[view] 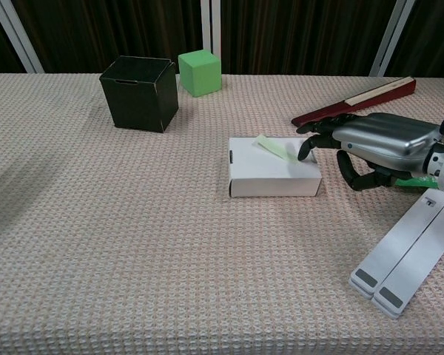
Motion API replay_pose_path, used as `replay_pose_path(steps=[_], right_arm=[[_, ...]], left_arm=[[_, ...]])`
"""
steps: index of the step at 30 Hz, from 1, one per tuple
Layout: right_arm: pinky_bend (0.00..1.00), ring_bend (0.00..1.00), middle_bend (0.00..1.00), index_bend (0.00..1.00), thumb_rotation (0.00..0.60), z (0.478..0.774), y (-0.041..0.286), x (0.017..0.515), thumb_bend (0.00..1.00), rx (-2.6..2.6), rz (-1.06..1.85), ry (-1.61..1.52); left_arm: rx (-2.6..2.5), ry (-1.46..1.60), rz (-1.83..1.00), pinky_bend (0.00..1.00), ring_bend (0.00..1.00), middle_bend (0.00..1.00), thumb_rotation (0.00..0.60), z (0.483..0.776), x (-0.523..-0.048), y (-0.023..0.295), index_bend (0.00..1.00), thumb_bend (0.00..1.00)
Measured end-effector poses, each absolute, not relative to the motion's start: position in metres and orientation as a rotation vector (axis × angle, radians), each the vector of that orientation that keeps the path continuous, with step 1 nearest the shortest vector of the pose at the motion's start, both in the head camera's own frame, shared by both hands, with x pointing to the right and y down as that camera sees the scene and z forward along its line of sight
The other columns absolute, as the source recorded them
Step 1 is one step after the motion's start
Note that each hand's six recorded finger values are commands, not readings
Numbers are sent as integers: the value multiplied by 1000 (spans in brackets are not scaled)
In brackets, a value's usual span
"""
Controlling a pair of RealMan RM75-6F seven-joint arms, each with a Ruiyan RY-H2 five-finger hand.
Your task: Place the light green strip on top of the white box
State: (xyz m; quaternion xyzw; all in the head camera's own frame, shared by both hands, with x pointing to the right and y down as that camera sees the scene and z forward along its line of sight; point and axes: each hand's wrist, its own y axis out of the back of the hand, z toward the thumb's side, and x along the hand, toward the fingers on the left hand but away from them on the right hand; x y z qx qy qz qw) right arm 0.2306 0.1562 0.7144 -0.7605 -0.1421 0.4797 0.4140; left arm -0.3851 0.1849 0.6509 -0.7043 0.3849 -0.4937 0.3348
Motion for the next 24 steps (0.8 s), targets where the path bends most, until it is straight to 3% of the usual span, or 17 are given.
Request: replay_pose_path(steps=[24], right_arm=[[0,0,0,251,600,709,151,231,1000,-1902,1181,-405]], left_arm=[[-1844,1011,-1292,139,26,99,590,650,-386,185,122,96]])
